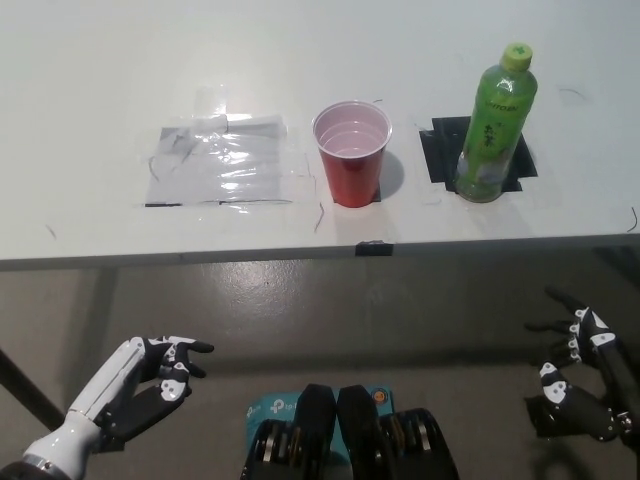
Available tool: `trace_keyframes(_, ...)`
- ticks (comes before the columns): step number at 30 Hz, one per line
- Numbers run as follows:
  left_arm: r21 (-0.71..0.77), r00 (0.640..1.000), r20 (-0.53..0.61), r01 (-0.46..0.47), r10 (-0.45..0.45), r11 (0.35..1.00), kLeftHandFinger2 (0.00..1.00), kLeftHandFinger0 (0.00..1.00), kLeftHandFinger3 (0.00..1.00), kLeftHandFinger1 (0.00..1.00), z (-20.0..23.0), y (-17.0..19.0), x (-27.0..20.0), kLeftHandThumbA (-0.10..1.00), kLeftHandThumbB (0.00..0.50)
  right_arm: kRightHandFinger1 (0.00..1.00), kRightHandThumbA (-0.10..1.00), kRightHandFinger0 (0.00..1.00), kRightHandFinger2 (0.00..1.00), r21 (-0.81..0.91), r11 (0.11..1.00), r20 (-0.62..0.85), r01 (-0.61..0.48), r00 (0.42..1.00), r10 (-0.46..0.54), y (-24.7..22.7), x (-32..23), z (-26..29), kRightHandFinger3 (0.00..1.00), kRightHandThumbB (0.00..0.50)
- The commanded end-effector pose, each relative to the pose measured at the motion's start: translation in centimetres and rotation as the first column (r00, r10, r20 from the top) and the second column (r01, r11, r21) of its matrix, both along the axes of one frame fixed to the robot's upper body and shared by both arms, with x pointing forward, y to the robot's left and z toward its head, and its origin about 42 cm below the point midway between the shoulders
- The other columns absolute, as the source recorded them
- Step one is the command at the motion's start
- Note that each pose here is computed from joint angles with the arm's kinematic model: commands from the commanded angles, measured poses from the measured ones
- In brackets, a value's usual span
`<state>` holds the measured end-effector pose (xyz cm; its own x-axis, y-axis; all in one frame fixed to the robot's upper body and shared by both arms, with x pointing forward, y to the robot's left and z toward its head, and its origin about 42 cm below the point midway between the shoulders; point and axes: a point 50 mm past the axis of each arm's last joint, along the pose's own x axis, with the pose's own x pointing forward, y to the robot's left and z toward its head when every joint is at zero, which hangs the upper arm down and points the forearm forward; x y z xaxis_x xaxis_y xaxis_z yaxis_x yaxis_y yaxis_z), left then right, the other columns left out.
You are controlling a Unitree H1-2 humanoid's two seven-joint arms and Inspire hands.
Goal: The robot uses its right hand to pick up a bottle kept in the middle of the desk and tilt it into a cup kept next to it to pour water out
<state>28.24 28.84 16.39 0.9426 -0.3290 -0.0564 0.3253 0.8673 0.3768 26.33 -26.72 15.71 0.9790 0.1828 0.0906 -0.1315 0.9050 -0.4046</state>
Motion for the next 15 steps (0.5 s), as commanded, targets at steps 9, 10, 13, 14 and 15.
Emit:
trace_keyframes(9,0.007,0.999,0.042,0.022,-0.022,1.0,0.69,0.49,0.78,0.57,1.33,0.36,-0.1,1.0,0.366,0.64,0.31,0.49,0.83,0.006,1.0,0.021,-0.013,1.0,0.013,0.41,0.22,0.92,1.0,0.235)
trace_keyframes(10,0.008,0.999,0.044,0.022,-0.022,1.0,0.69,0.48,0.78,0.56,1.31,0.36,-0.07,1.0,0.355,0.66,0.31,0.51,0.85,0.004,1.0,0.018,-0.012,1.0,0.012,0.43,0.22,0.92,1.0,0.239)
trace_keyframes(13,0.012,0.999,0.046,0.021,-0.021,1.0,0.69,0.5,0.78,0.57,1.39,0.3,-0.12,1.0,0.349,0.71,0.33,0.54,0.9,-0.011,1.0,0.013,-0.013,1.0,0.013,0.47,0.26,0.91,1.0,0.24)
trace_keyframes(14,0.011,0.999,0.044,0.025,-0.026,1.0,0.71,0.51,0.79,0.58,1.35,0.35,-0.11,1.0,0.341,0.72,0.33,0.55,0.89,-0.019,1.0,0.012,-0.013,1.0,0.013,0.48,0.29,0.93,1.0,0.247)
trace_keyframes(15,0.011,0.999,0.044,0.025,-0.026,1.0,0.71,0.51,0.79,0.58,1.35,0.35,-0.11,1.0,0.341,0.72,0.33,0.55,0.89,-0.019,1.0,0.012,-0.013,1.0,0.013,0.48,0.29,0.93,1.0,0.247)
